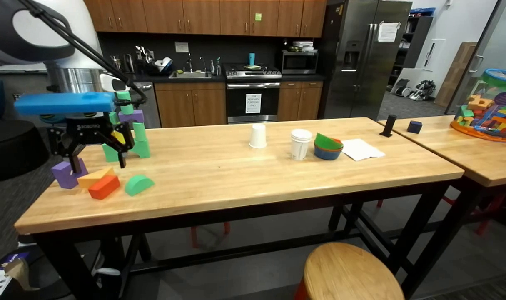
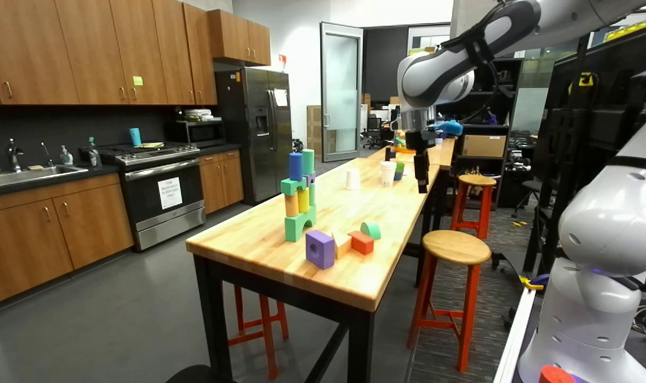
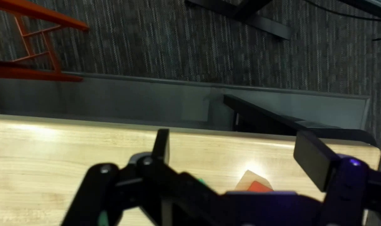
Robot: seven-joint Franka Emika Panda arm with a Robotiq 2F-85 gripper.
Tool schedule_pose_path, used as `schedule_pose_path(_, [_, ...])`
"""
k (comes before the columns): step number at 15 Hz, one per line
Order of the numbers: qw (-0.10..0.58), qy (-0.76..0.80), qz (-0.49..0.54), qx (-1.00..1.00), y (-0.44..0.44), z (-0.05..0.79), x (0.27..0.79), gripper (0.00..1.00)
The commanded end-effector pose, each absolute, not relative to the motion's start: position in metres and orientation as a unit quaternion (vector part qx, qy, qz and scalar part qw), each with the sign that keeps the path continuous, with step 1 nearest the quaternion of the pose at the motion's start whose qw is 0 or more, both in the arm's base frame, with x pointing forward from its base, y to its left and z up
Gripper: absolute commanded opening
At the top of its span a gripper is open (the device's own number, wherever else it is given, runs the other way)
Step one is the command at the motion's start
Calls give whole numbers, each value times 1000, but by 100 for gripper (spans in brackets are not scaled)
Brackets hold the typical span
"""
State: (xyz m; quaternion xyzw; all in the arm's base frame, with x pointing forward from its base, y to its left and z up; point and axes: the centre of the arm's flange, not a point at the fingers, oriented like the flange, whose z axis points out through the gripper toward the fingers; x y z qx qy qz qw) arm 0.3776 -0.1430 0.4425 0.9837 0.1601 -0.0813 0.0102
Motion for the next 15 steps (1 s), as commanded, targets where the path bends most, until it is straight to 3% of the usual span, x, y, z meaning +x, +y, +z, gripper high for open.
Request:
schedule_pose_path(1, [29, 161, -88, 983, -114, 446, 358, 100])
schedule_pose_path(15, [-1, 158, -98, 983, -56, 445, 360, 100])
